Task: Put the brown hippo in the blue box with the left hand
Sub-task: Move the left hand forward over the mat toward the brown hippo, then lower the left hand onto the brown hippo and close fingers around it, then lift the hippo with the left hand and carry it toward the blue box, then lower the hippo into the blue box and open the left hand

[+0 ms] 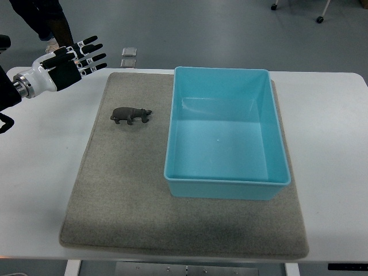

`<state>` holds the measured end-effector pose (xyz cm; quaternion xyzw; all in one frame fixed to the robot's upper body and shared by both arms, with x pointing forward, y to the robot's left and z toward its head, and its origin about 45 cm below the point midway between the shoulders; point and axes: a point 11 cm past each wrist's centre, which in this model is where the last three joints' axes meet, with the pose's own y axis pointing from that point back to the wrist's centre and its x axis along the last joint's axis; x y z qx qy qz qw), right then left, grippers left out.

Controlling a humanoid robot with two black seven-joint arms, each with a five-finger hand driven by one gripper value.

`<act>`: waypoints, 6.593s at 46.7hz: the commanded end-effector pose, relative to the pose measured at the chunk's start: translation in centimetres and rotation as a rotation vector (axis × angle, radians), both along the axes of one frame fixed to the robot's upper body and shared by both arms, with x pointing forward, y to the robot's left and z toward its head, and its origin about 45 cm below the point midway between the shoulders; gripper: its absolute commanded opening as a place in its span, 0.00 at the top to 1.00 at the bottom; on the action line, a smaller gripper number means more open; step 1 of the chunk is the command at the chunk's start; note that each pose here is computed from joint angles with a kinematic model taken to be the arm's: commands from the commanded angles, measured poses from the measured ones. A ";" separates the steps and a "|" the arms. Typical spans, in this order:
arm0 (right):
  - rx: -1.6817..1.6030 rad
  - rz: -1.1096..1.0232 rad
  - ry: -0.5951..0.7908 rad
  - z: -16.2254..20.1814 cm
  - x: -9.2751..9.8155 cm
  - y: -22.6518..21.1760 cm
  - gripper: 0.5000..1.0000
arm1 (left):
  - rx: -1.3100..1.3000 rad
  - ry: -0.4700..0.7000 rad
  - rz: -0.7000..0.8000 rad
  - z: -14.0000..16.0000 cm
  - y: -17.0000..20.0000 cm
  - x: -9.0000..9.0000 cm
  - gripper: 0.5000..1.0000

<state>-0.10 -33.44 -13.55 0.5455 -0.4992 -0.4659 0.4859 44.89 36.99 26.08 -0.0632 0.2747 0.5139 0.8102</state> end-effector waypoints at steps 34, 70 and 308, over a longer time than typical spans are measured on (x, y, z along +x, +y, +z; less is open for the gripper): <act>0.000 -0.002 0.000 0.0 0.0 0.0 0.13 | 0.162 -0.023 -0.025 0.1 0.8 0.1 0.01; 0.000 0.000 -0.002 0.0 0.1 0.0 0.13 | 0.941 -0.377 -0.460 1.5 -2.9 -1.3 0.03; 0.000 0.000 0.001 0.0 0.0 0.0 0.13 | 1.335 -1.053 -0.834 5.8 -26.7 -1.0 0.01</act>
